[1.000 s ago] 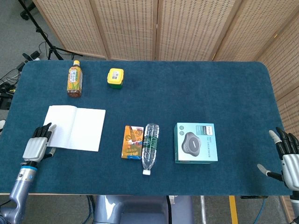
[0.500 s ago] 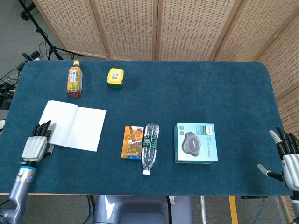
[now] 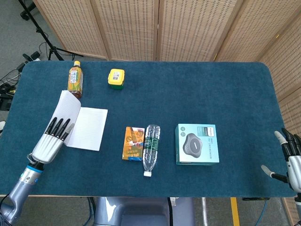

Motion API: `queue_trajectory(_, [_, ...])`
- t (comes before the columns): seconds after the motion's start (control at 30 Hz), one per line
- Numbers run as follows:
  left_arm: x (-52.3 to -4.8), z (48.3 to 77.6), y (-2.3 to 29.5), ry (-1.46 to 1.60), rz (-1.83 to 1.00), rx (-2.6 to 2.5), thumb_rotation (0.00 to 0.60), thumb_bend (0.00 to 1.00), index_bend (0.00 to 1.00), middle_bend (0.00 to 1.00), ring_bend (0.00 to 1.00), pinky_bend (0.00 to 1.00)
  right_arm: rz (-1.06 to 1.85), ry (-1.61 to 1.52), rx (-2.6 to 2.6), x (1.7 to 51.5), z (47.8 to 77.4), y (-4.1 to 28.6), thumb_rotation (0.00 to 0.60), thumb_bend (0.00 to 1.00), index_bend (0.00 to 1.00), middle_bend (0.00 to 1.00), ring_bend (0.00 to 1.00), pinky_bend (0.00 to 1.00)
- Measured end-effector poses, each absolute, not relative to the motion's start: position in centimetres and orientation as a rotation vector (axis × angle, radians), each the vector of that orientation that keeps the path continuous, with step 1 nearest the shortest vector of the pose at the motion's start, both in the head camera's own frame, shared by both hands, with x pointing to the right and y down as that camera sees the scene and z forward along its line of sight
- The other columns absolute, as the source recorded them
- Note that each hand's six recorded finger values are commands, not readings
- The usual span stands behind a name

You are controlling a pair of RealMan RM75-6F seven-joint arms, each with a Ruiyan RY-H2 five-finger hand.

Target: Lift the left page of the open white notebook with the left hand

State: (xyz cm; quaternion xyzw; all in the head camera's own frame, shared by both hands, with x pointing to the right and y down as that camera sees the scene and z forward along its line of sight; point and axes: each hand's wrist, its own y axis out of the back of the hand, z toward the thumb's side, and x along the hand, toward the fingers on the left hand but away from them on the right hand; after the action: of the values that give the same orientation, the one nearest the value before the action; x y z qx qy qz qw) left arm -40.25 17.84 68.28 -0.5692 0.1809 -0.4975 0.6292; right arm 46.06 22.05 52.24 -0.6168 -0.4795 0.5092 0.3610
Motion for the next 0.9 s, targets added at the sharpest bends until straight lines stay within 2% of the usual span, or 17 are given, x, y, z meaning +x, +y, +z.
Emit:
queue_trajectory(0.13, [-37.9,67.6,18.1,0.302,-1.009,-1.229,0.600,0.48,0.00,0.00,0.00,0.00,1.311,-1.234,-1.591,46.1,52.2,22.0,0.600,0.00,0.00,0.00,0.00,0.00])
queue_trajectory(0.3, [-34.7,66.8,18.7,0.212,-0.813,-1.156,0.600,0.38,0.00,0.00,0.00,0.00,1.309,-1.238,-1.590,46.1,52.1,22.1,0.600,0.00,0.00,0.00,0.00,0.00])
queue_trajectory(0.47, [-33.2,66.4,18.7,0.212,-0.708,-1.116,0.600,0.36,0.00,0.00,0.00,0.00,1.307,-1.241,-1.593,46.2,52.1,22.1,0.600,0.00,0.00,0.00,0.00,0.00])
queue_trajectory(0.73, [-32.7,65.4,18.1,0.311,-0.683,-1.149,0.600,0.36,0.00,0.00,0.00,0.00,1.310,-1.243,-1.594,46.3,52.1,22.0,0.600,0.00,0.00,0.00,0.00,0.00])
queue_trajectory(0.9, [-33.8,63.6,17.3,0.556,-0.739,-1.289,0.600,0.36,0.00,0.00,0.00,0.00,1.316,-1.241,-1.594,46.3,52.2,22.0,0.600,0.00,0.00,0.00,0.00,0.00])
